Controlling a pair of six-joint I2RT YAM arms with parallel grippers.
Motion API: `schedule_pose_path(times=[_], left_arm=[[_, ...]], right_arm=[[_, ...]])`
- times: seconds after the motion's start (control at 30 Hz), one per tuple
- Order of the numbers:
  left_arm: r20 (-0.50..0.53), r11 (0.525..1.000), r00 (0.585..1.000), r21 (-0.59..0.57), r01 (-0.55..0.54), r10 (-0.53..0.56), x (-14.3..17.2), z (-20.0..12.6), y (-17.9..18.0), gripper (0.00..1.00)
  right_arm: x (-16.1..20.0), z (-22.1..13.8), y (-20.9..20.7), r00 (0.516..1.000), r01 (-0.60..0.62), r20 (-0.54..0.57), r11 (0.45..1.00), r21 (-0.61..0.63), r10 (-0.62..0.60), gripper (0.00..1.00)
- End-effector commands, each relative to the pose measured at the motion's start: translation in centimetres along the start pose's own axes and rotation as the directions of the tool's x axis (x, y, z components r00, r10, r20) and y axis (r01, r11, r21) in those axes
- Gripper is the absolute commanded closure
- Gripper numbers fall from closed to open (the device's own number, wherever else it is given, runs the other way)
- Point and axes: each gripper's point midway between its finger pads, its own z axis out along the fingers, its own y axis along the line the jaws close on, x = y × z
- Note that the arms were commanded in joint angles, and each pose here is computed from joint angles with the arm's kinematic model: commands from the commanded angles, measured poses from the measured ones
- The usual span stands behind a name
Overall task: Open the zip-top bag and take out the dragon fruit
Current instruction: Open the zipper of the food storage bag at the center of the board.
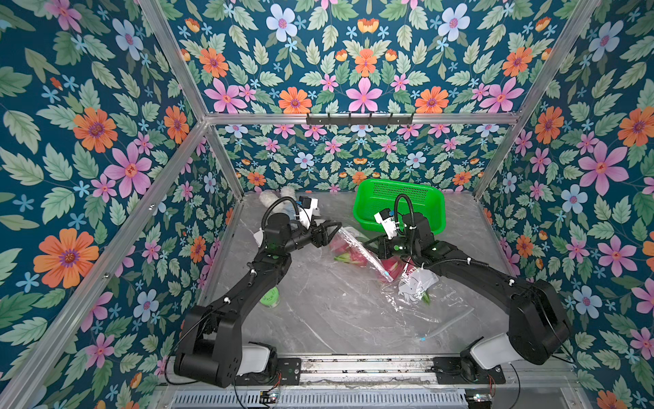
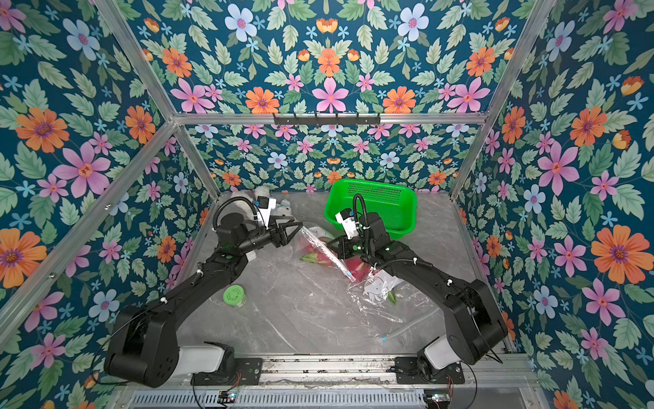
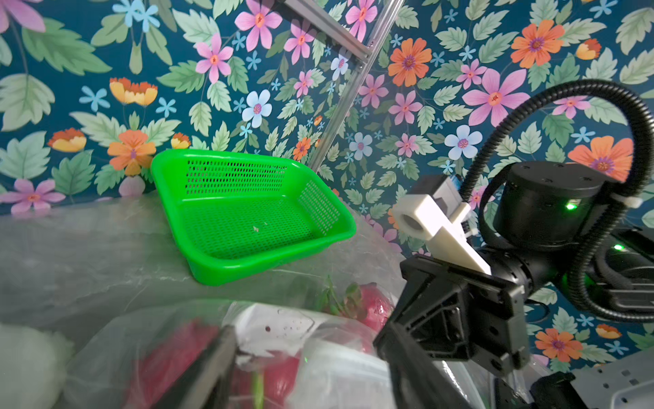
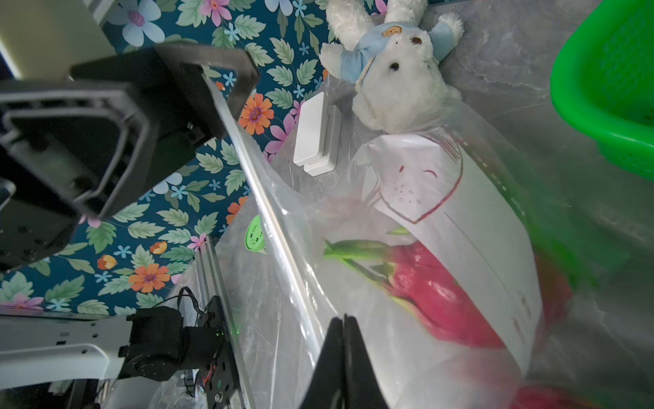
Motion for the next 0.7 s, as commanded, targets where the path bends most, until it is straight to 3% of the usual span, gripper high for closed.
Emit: schedule_pose_path(times=[0.0, 0.23, 0.5, 0.57, 0.67], left_arm=[[-0.011, 0.995, 0.996, -0.056, 0.084, -0.085, 1.1, -1.0, 0.3, 0.18], [-0.039, 0.974, 0.973, 0.002, 0.227, -0.227, 5.2, -0.3, -1.8, 0.17], [-0.068, 0.960, 0.961, 0.053, 0.274, -0.270, 7.0, 2.3, -2.0, 0.23], [-0.075, 0.960, 0.961, 0.067, 0.273, -0.268, 7.0, 2.6, -2.1, 0.38], [-0.079, 0.963, 0.964, 0.069, 0.261, -0.255, 7.0, 2.6, -2.2, 0.72]], right_arm=[[-2.4, 0.0, 1.1, 0.995, -0.012, 0.100, 0.999, -0.052, 0.017, 1.00], [-2.6, 0.3, 1.3, 0.993, -0.030, 0.114, 0.997, -0.071, 0.038, 1.00], [-2.3, 0.4, 1.6, 0.992, -0.029, 0.120, 0.997, -0.070, 0.037, 1.00], [-2.2, 0.3, 1.6, 0.992, -0.029, 0.124, 0.997, -0.065, 0.037, 1.00], [-2.3, 0.2, 1.1, 0.991, -0.027, 0.127, 0.999, -0.035, 0.031, 1.00]])
